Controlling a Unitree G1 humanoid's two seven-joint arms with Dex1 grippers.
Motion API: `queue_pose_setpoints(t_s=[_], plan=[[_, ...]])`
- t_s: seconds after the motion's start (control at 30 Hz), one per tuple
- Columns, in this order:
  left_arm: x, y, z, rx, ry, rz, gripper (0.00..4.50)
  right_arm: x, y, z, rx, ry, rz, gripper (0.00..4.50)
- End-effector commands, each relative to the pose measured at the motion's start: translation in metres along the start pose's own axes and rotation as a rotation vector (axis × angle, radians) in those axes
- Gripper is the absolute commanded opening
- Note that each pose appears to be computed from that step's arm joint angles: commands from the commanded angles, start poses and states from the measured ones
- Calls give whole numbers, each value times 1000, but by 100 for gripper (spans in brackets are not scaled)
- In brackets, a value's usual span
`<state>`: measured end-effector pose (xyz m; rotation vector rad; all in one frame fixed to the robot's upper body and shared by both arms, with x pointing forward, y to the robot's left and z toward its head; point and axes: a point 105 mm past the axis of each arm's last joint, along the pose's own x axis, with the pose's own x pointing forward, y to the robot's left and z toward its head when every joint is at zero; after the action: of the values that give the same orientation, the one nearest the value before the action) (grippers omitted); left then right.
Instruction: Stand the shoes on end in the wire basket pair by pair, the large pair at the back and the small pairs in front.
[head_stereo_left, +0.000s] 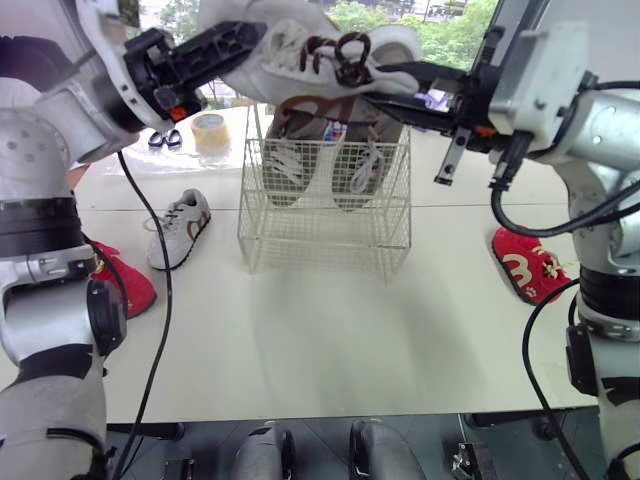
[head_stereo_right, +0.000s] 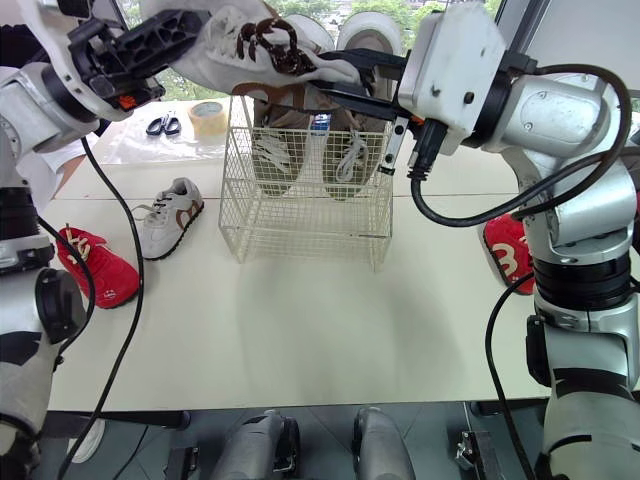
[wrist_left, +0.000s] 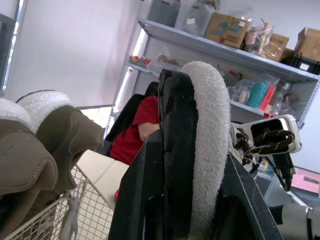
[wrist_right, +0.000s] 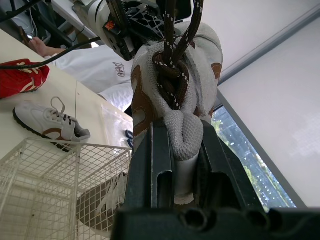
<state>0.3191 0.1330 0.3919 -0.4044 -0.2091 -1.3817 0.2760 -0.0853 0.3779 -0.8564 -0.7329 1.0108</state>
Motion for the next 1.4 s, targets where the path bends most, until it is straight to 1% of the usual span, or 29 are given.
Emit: queue_pose_setpoints(t_s=[0.03,0.1,0.13,0.17,0.2,0.27,0.3,0.33,0.37,0.43,0.5,0.57,0.67,0.8,1.03,1.2,1.37,1.4], plan=[[-9,-13,27,34,-140,-10,26,-14,-4,1,97,15,-35,182],[-17,-12,34,25,-222,26,26,-27,-6,-8,242,25,-96,290],[-19,-11,36,22,-249,39,26,-32,-6,-11,286,28,-123,332],[-23,-12,38,21,-285,53,26,-37,-7,-14,349,17,-162,395],[-27,-12,41,17,-354,64,26,-39,-10,-16,490,-77,-265,447],[-32,-13,45,7,-459,81,26,-42,-12,-21,734,-226,-397,447],[-30,-15,45,4,-512,78,26,-37,-10,-22,876,-341,-450,447],[-28,-16,43,5,-541,75,26,-31,-8,-21,980,-417,-479,447],[-26,-17,42,5,-562,75,26,-27,-7,-21,1053,-463,-499,447],[-22,-13,35,-3,-617,77,26,-1,4,-15,1210,-567,-459,447],[-19,-7,28,-14,-655,87,26,20,7,-7,1313,-657,-435,447],[-15,-7,22,-34,-664,79,26,32,8,-3,1328,-676,-435,447],[-12,-8,15,-51,-658,68,26,37,6,0,1326,-691,-435,447],[-8,-11,1,-91,-638,66,26,39,0,2,1308,-711,-441,447],[-9,-9,-14,-117,-626,99,26,44,-5,-4,1291,-709,-449,447],[-10,-1,-26,-127,-598,142,26,44,-16,8,1285,-778,-434,447],[-11,2,-30,-129,-590,157,26,46,-15,10,1312,-811,-416,447],[-11,4,-32,-129,-586,165,26,47,-14,10,1312,-808,-415,424]])
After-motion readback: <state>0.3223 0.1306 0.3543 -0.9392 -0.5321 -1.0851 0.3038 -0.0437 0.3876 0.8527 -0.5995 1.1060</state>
